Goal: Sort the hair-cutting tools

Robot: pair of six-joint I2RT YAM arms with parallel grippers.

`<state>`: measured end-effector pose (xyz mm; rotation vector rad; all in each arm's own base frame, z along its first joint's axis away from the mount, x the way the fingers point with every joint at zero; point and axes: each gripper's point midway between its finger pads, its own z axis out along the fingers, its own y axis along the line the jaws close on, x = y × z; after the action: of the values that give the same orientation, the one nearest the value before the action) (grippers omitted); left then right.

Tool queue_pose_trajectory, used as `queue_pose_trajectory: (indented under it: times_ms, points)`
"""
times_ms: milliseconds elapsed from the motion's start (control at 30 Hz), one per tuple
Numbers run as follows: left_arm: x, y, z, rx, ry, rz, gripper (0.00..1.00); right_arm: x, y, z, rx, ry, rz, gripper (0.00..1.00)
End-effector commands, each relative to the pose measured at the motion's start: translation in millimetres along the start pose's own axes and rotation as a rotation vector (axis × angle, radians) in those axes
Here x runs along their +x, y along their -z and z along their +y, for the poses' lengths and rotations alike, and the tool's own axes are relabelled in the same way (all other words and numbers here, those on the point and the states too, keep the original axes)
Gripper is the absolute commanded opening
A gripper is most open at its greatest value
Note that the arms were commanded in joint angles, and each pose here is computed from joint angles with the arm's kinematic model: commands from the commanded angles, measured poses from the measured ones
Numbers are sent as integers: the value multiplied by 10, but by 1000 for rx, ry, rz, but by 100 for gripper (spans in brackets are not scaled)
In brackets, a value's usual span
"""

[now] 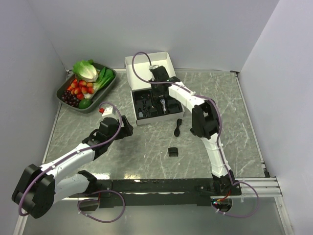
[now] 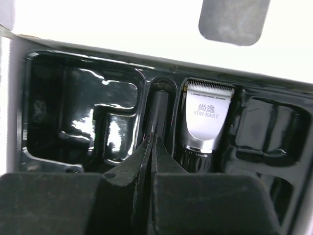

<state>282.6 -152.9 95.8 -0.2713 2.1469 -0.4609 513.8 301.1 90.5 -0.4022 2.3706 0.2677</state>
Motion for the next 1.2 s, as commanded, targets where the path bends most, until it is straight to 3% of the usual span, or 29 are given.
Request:
queue_pose_trajectory:
  times_ms: [0, 400, 600, 833, 933, 1067, 1167]
  points:
    - [-102, 0, -120, 39, -2, -31, 89, 138, -127, 41, -14, -9, 26, 2]
    - [-94, -8, -120, 37, -1, -31, 89, 3, 32, 14, 1, -8, -21, 2]
    - [-122, 14, -115, 33, -4, -42, 89, -349, 489, -39, 26, 15, -132, 8]
    - [-169, 48, -112, 32, -5, -60, 89, -650, 1400, -69, 14, 6, -280, 17]
    - [-193, 81, -100, 30, -8, -71, 89, -470, 1647, -129, 24, -11, -291, 23]
    - [-235, 164, -131, 37, -2, -65, 90, 61, 1767, -201, 24, -57, -238, 39]
    - [-289, 236, -175, 54, 7, -73, 90, 428, 1840, -176, 26, -80, -176, 41]
